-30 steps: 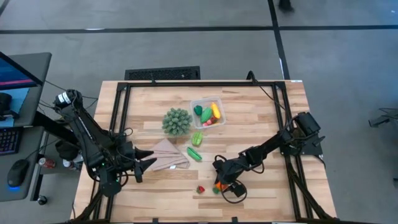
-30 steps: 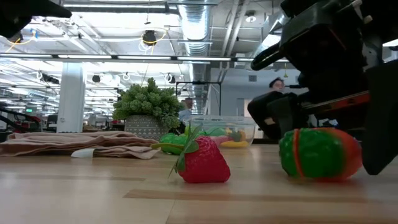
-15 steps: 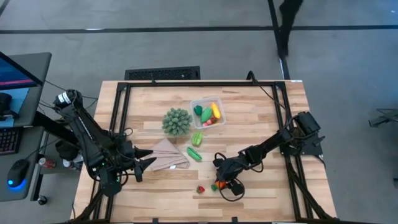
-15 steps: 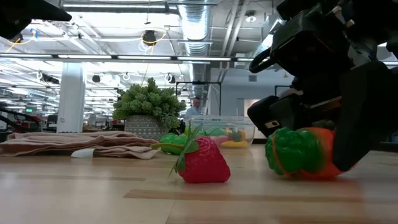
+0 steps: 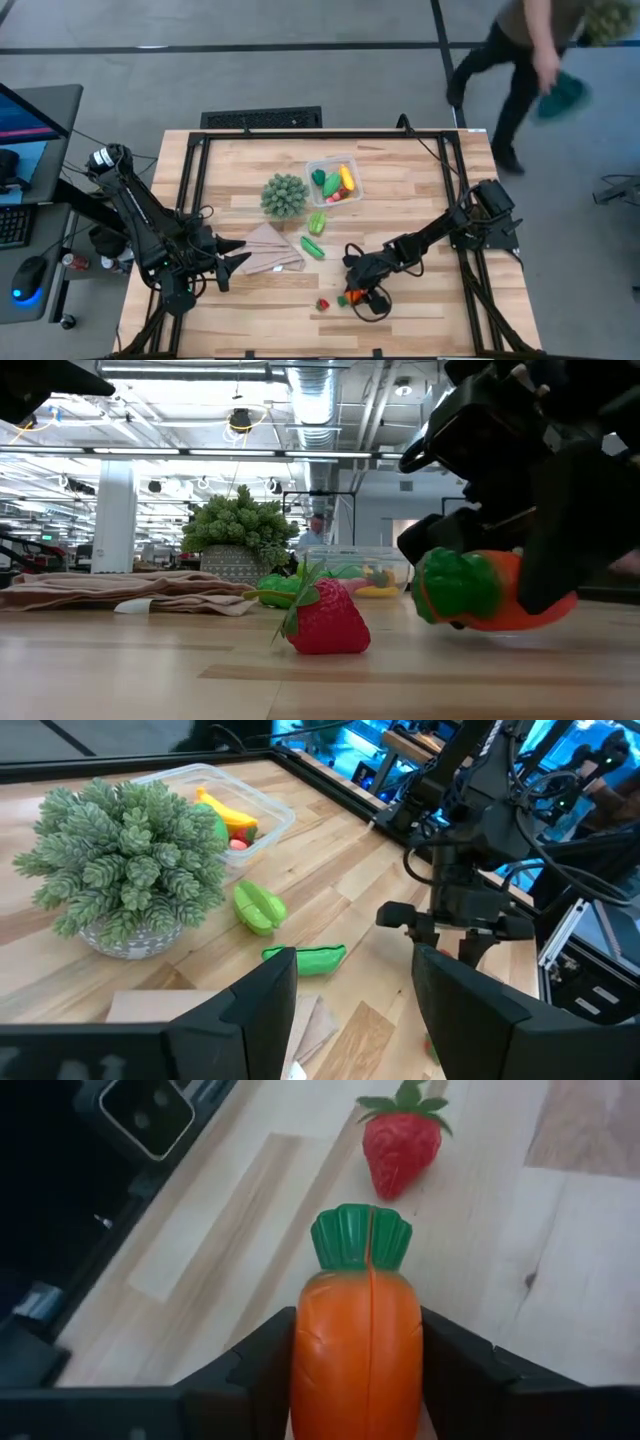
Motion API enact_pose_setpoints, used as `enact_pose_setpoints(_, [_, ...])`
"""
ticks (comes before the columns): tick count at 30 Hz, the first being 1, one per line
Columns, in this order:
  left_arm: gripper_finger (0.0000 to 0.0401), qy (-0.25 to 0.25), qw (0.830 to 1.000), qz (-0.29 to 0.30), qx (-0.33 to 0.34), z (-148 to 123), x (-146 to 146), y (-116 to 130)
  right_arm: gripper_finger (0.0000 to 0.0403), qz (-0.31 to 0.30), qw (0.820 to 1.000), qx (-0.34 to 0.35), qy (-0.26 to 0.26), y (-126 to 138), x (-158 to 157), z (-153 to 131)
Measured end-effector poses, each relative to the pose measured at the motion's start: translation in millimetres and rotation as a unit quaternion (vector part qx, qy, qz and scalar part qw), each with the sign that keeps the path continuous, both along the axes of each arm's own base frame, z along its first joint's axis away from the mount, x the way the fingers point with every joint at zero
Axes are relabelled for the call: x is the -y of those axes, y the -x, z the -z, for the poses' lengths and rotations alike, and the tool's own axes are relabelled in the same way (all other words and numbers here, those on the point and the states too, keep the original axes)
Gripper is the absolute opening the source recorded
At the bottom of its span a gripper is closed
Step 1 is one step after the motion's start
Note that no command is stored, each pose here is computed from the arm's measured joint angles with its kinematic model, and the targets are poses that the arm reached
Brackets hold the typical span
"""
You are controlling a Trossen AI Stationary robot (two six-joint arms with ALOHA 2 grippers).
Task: Pick and placing Produce into tupperware
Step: Put the carrot into the transparent bin
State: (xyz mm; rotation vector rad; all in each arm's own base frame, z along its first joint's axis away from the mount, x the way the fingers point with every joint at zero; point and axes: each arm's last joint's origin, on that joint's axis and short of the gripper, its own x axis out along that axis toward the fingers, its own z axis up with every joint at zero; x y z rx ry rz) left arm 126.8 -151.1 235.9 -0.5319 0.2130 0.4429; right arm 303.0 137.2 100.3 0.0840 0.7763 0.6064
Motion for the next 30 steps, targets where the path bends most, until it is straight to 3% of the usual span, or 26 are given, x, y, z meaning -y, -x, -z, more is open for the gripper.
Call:
enact_pose_setpoints(10, [0.019,0.006,1.0,0.005,-0.007,0.5,0.4,0.0,0.0175,0.039,0.999,0.014,-0.025,-6.9,14.6,-14.6])
enact_pose_setpoints(20, [0.019,-0.002,1.0,0.008,-0.013,0.8,0.1,0.2,0.0171,0.103,0.988,0.103,-0.053,-13.4,57.9,-71.7])
enact_pose_setpoints(30, [0.019,-0.017,1.0,0.014,-0.019,0.7,0.2,0.2,0.0179,0.179,0.959,0.207,-0.068,-1.7,111.6,-133.2])
